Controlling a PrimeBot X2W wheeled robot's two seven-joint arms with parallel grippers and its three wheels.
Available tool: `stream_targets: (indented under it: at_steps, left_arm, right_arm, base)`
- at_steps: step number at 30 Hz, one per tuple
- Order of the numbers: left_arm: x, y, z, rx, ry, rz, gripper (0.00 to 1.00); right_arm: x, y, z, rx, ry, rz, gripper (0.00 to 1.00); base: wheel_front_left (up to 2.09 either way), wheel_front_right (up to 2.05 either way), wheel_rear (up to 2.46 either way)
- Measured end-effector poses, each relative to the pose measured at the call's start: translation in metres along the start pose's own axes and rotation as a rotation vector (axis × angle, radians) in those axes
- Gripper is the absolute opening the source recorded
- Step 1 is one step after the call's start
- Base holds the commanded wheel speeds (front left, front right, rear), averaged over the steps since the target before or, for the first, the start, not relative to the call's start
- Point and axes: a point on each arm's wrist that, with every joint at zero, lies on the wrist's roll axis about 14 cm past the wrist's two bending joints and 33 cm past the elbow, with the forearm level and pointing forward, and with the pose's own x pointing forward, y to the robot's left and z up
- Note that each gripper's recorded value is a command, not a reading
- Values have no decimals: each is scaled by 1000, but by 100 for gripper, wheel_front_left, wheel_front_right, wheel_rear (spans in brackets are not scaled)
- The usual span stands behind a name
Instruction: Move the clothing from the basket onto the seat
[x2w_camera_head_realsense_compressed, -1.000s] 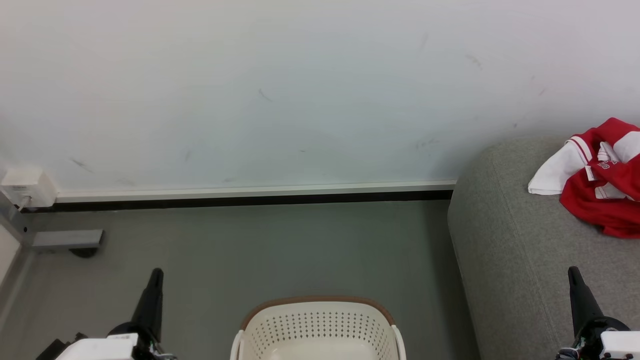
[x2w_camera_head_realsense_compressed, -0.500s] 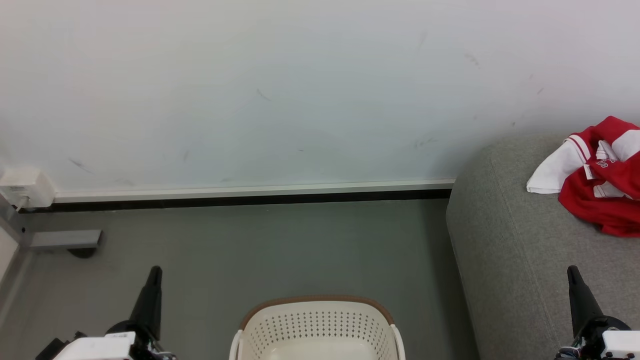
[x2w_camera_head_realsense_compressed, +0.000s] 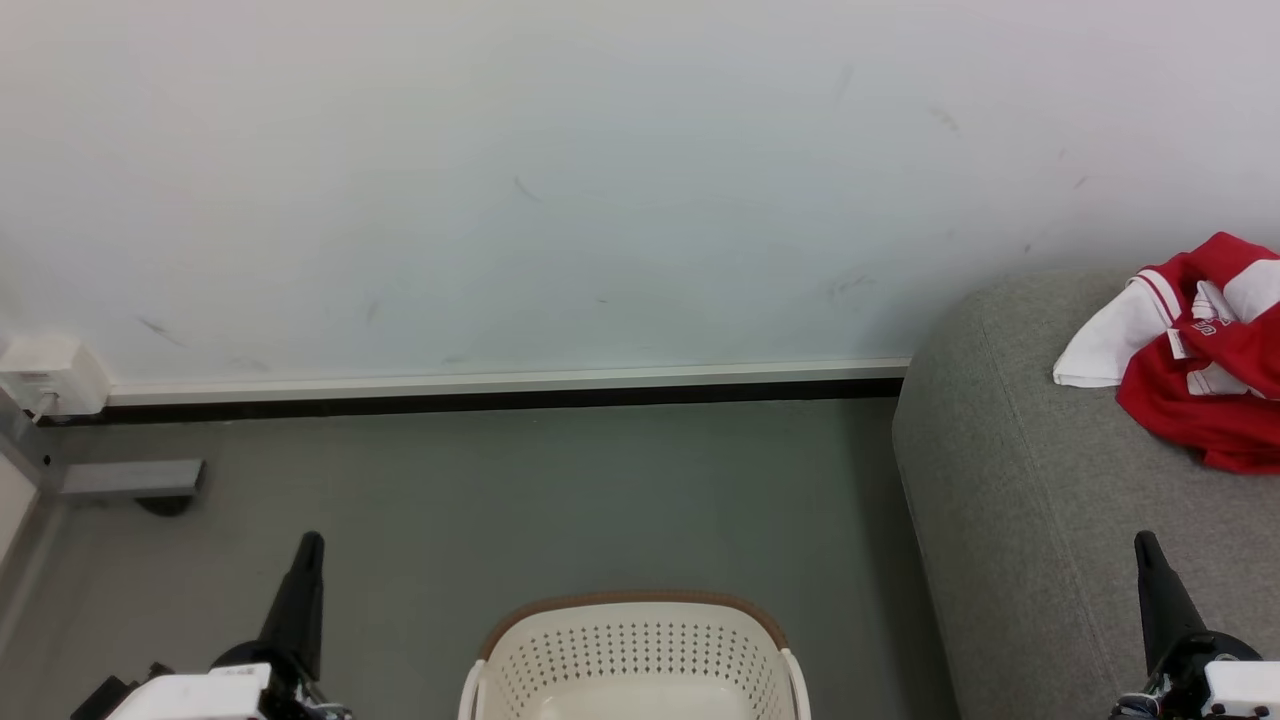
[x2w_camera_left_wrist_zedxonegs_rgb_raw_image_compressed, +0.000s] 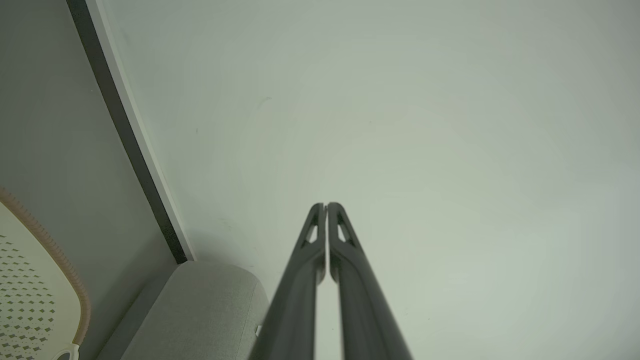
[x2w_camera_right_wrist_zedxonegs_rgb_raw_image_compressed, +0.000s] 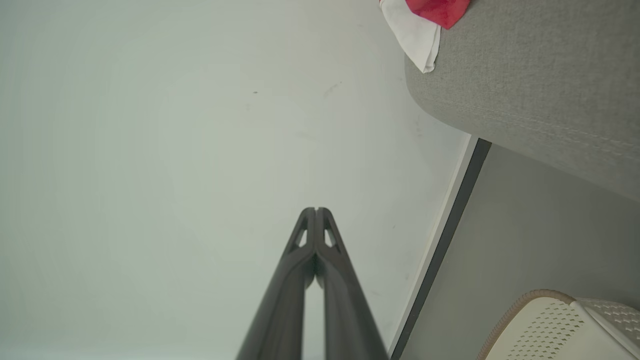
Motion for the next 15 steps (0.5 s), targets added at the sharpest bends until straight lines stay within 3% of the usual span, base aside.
stream_targets:
  at_steps: [15]
  left_arm:
    - [0, 0, 0, 0, 0, 0, 0]
  right_arm:
    - [0, 0, 0, 0, 0, 0, 0]
  base:
    - [0, 0, 0]
